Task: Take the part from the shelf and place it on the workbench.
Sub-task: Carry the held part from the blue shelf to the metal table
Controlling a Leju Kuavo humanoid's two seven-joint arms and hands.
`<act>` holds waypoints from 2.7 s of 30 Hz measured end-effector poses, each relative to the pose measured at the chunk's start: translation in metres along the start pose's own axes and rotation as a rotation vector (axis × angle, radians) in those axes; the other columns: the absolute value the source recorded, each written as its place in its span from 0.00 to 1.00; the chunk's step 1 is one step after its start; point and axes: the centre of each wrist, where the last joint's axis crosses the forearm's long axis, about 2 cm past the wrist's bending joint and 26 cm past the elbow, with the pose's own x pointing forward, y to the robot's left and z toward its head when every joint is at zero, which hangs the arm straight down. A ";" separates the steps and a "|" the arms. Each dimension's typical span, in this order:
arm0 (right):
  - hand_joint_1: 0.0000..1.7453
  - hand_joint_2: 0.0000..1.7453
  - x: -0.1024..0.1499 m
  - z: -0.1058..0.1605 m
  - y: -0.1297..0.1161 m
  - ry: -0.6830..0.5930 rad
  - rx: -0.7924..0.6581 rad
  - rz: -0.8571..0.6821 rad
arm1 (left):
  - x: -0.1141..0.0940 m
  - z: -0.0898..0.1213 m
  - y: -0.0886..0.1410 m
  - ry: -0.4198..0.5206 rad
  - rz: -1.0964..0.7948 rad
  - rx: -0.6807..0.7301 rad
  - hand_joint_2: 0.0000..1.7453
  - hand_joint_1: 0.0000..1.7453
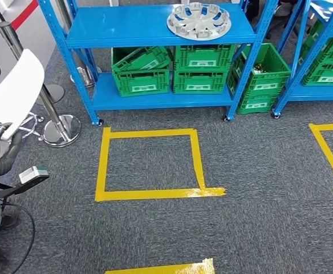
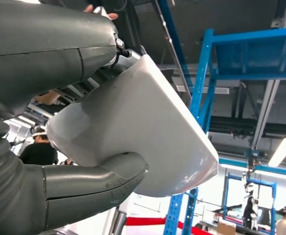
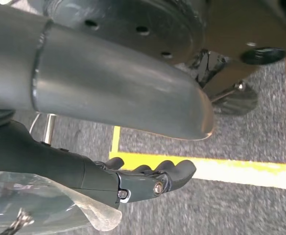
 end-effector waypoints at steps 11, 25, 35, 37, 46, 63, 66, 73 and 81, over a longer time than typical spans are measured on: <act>0.00 0.00 -0.001 0.000 0.001 0.003 0.006 0.001 | 0.000 -0.002 -0.001 -0.002 0.012 -0.002 1.00 1.00; 0.00 0.00 0.000 0.000 0.003 0.004 0.010 -0.007 | -0.002 -0.009 -0.004 -0.006 0.019 -0.007 1.00 1.00; 0.00 0.00 -0.001 0.000 0.003 0.013 0.012 -0.001 | 0.001 -0.008 -0.006 -0.007 0.031 -0.015 1.00 1.00; 0.00 0.00 -0.001 0.000 0.002 0.013 0.011 0.000 | 0.001 -0.008 -0.007 -0.008 0.033 -0.015 1.00 1.00; 0.00 0.00 -0.001 0.000 0.000 0.015 0.002 0.012 | 0.002 -0.009 -0.007 -0.009 0.036 -0.016 1.00 1.00; 0.00 0.00 0.000 0.000 0.001 0.006 -0.007 0.068 | 0.001 -0.008 -0.007 -0.007 0.032 -0.016 1.00 1.00; 0.00 0.00 0.000 0.000 0.001 0.006 -0.006 0.071 | 0.001 -0.008 -0.007 -0.006 0.034 -0.016 1.00 1.00; 0.00 0.00 0.000 0.000 0.001 0.012 -0.004 0.078 | 0.000 -0.009 -0.006 0.000 0.031 -0.011 1.00 1.00; 0.00 0.00 0.000 0.000 0.001 0.012 -0.004 0.088 | 0.000 -0.009 -0.007 0.006 0.032 -0.013 1.00 1.00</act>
